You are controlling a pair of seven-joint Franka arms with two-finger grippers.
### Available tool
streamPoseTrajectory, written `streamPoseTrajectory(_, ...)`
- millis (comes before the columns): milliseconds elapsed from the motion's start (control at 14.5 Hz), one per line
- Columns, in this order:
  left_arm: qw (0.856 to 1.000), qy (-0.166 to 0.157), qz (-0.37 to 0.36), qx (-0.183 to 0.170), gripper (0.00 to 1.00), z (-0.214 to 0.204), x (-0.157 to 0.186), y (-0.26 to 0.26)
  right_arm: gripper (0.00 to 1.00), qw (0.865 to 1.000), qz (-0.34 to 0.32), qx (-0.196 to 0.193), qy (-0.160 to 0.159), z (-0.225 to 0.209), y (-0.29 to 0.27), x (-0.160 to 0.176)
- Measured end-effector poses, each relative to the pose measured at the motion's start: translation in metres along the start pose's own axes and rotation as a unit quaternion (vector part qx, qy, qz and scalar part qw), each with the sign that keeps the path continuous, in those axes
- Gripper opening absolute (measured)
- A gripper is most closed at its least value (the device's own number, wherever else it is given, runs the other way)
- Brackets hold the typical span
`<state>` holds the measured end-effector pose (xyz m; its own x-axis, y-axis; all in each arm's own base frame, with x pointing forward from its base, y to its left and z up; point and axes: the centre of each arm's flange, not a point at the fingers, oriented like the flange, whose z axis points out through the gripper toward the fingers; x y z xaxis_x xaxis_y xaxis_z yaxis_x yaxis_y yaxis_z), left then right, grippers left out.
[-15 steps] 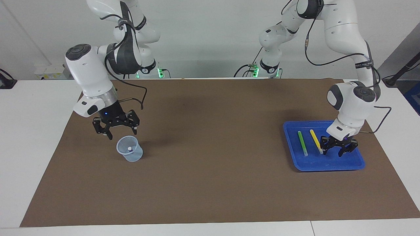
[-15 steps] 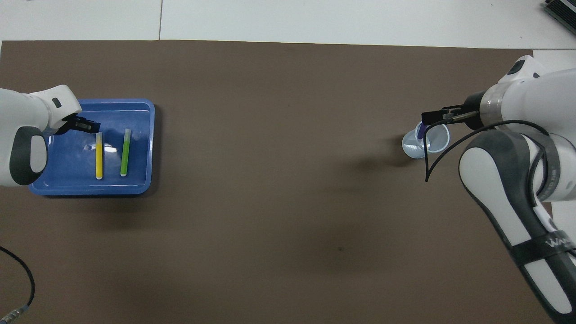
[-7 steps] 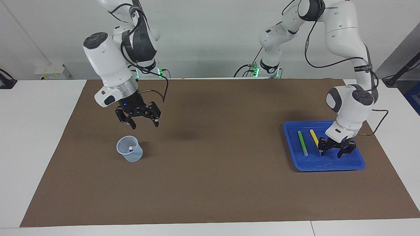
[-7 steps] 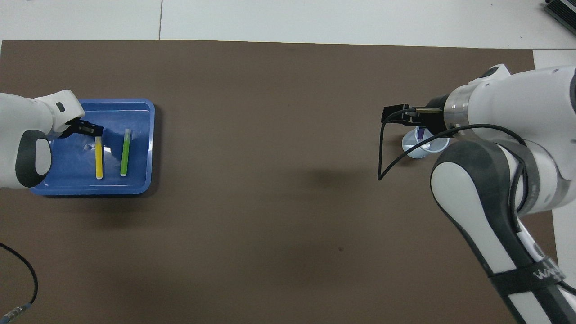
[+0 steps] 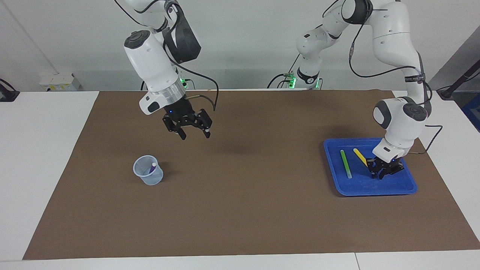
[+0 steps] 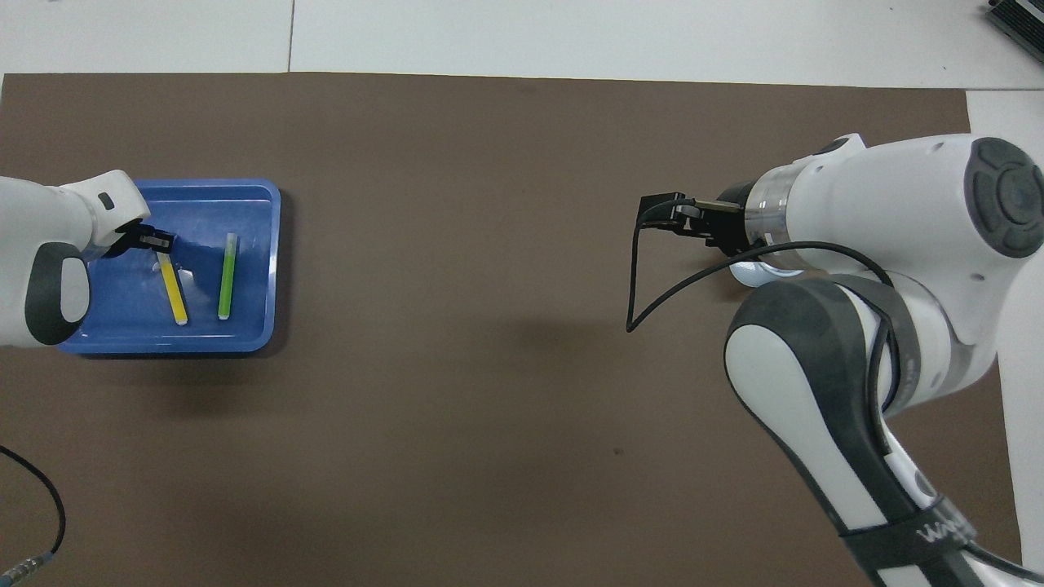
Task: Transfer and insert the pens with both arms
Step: 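Release the pen and withdraw the right gripper while the left gripper descends, then grasp the yellow pen in the tray with the left gripper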
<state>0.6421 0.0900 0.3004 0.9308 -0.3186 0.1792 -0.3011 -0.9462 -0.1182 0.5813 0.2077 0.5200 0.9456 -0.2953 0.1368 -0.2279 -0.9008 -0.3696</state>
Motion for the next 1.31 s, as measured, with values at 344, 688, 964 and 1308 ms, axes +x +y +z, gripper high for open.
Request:
streamPoseTrajectory(344, 0.997, -0.032, -0.055, -0.051, 0.01, -0.003, -0.003, -0.002, 1.00, 0.999, 0.035, 0.028, 0.021, 0.011, -0.043, -0.023)
streamPoseTrajectory(688, 0.993, -0.050, -0.080, -0.076, 0.07, -0.038, 0.009, -0.003, 1.00, 0.999, 0.038, 0.028, 0.023, 0.018, -0.040, -0.020)
streamPoseTrajectory(964, 0.988, -0.056, -0.119, -0.075, 0.50, -0.038, 0.007, -0.003, 1.00, 0.999, 0.038, 0.028, 0.023, 0.018, -0.040, -0.020)
streamPoseTrajectory(1308, 0.986, -0.053, -0.143, -0.070, 1.00, -0.025, -0.010, -0.016, 1.00, 0.999, 0.038, 0.028, 0.023, 0.018, -0.040, -0.020)
